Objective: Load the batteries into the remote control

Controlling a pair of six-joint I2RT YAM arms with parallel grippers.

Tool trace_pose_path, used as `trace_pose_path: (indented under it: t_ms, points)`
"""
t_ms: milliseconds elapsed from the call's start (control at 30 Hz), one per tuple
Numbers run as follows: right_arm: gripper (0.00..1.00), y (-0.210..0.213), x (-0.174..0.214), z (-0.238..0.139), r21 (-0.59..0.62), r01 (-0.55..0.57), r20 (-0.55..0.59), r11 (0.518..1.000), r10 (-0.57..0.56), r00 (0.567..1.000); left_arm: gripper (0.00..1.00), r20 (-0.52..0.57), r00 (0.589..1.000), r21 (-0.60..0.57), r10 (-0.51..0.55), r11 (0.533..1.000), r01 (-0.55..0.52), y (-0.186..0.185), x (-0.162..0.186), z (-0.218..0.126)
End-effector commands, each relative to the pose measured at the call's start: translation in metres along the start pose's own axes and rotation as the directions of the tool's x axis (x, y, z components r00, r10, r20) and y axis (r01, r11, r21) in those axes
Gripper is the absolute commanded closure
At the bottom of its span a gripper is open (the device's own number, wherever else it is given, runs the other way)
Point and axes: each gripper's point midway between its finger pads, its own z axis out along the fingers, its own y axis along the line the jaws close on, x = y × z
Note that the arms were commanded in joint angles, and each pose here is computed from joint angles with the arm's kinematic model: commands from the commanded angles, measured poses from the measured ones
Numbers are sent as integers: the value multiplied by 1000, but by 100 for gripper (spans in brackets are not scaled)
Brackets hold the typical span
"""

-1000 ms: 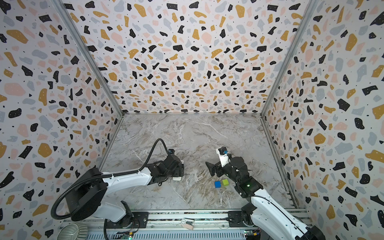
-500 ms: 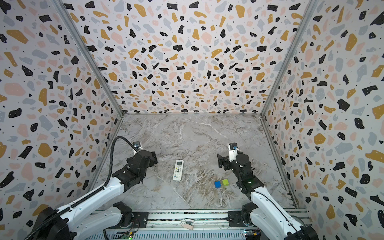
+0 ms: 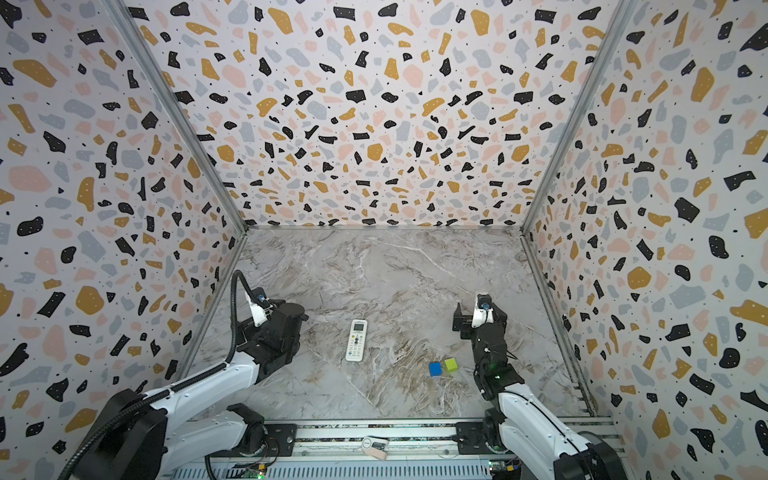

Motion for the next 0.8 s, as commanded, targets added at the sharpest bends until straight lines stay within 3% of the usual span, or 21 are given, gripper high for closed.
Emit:
trace_pose_path:
  t_ms: [0, 200, 533, 767]
  points:
    - [1, -10, -15, 2, 23, 12, 101, 1000, -14, 995, 1, 88, 991, 15, -96, 995, 96, -1, -22, 2]
    - [1, -16, -4, 22, 43, 41, 84, 998, -45, 995, 1, 130, 968, 114, -216, 973, 202, 1, -19, 10]
    - [1, -17, -10, 37, 8, -1, 150, 1000, 0, 989, 1, 174, 961, 238, -214, 956, 170, -6, -13, 9]
    - [1, -9, 4, 55, -40, 13, 106, 999, -9, 994, 1, 188, 967, 272, -172, 955, 117, -21, -13, 12]
